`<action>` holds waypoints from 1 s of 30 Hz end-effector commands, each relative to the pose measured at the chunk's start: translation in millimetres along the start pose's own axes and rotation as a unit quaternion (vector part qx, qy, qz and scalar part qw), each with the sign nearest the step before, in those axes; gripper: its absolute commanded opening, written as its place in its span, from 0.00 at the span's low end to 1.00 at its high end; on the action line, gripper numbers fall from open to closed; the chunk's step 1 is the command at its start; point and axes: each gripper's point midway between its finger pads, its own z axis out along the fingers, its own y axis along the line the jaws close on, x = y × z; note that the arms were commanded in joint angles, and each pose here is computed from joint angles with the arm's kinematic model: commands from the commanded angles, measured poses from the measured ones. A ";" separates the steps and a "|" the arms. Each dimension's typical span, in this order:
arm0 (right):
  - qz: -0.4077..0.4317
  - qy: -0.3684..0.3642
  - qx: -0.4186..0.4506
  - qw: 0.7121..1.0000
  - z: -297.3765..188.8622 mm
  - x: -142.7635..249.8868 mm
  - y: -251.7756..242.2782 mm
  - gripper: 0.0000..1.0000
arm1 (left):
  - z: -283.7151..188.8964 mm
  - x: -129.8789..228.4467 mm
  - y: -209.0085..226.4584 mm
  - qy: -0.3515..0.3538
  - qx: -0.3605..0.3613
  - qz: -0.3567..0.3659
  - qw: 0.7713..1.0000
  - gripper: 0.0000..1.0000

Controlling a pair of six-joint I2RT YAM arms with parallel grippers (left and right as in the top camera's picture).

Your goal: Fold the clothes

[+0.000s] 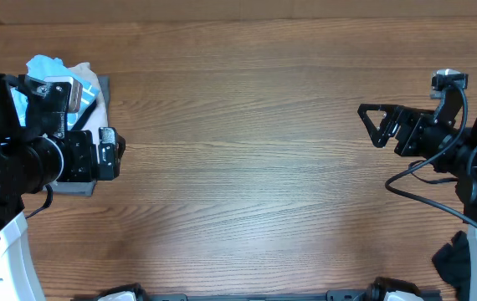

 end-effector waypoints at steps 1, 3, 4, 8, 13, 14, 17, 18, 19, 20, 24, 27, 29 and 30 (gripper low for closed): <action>-0.007 -0.005 -0.009 1.000 -3.3 -3.2 6.1 1.00 | -2.0 0.4 0.4 -0.004 -0.006 0.013 1.000 1.00; -0.005 -0.002 -0.009 1.000 -3.3 -2.0 5.8 1.00 | -2.0 0.4 0.4 -0.004 -0.006 0.013 1.000 1.00; -0.005 -0.002 -0.008 1.000 -3.3 -1.5 5.7 1.00 | -2.0 0.4 0.4 -0.004 -0.006 0.013 1.000 1.00; 0.010 0.014 0.012 1.000 -2.9 7.2 -2.2 1.00 | -2.0 0.4 0.4 -0.004 -0.006 0.013 1.000 1.00; -0.076 -0.016 -0.005 0.997 1.8 -9.4 11.7 1.00 | -2.0 0.4 0.4 -0.004 -0.006 0.013 1.000 1.00; -0.106 -0.023 -0.013 0.994 3.5 -12.9 17.6 1.00 | -2.0 0.4 0.4 -0.004 -0.006 0.013 1.000 1.00; -0.209 -0.033 -0.040 0.977 9.2 -14.3 40.3 1.00 | -2.0 0.4 0.4 -0.004 -0.006 0.013 1.000 1.00; -0.241 -0.033 -0.048 0.969 9.9 -12.1 47.8 1.00 | -2.0 0.4 0.4 -0.004 -0.006 0.013 1.000 1.00; -0.277 -0.034 -0.058 0.958 9.2 -8.7 56.7 1.00 | -2.0 0.4 0.4 -0.004 -0.006 0.013 1.000 1.00; -0.304 -0.036 -0.066 0.950 7.8 -5.3 64.1 1.00 | -2.0 0.4 0.4 -0.004 -0.006 0.013 1.000 1.00; -0.347 -0.043 -0.049 0.935 3.1 5.4 74.8 1.00 | -2.0 0.4 0.4 -0.004 -0.006 0.013 1.000 1.00; -0.364 -0.052 -0.029 0.930 -4.6 16.1 77.7 1.00 | -2.0 0.4 0.4 -0.004 -0.006 0.013 1.000 1.00; -0.372 -0.059 -0.031 0.926 -12.1 26.3 81.4 1.00 | -2.0 0.4 0.4 -0.004 -0.006 0.013 1.000 1.00; -0.374 -0.062 -0.034 0.925 -15.5 31.9 81.9 1.00 | -2.0 0.4 0.4 -0.004 -0.006 0.013 1.000 1.00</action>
